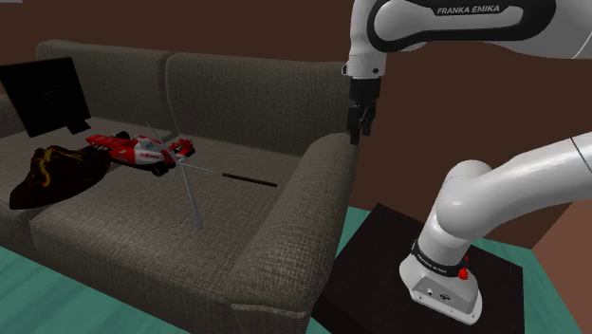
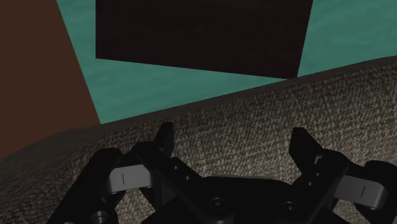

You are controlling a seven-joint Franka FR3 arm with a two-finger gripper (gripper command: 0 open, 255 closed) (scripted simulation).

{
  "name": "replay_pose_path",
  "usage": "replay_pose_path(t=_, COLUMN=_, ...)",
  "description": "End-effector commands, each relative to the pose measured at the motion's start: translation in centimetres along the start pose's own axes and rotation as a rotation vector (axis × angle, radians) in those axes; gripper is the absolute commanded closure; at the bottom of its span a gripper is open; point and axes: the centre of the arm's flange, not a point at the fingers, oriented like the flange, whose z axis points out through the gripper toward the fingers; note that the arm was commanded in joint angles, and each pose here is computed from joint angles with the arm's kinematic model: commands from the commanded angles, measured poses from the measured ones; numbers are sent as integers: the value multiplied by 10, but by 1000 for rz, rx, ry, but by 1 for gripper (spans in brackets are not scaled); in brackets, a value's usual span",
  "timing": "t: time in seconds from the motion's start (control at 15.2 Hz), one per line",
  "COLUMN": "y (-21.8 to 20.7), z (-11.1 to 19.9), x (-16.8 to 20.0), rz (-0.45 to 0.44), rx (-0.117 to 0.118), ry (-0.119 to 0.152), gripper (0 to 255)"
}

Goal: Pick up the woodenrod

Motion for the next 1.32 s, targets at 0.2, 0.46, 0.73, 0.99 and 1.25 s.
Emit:
replay_pose_path(t=0.2, y=-12, z=11, x=38, rz=-27, rx=-11, ry=-8, gripper=0)
replay_pose_path(t=0.46, y=-30, z=26, x=88, rz=-63, rx=-25, ry=-19, gripper=0)
replay_pose_path(t=0.73, y=-49, z=42, x=137, rz=-99, rx=-39, ry=-30, gripper=0)
replay_pose_path(t=0.99, y=-70, z=58, x=185, rz=-135, rx=-53, ry=-40, gripper=0)
replay_pose_path(t=1.25, y=-92, z=76, x=232, rz=-171, rx=-67, ry=-51, gripper=0)
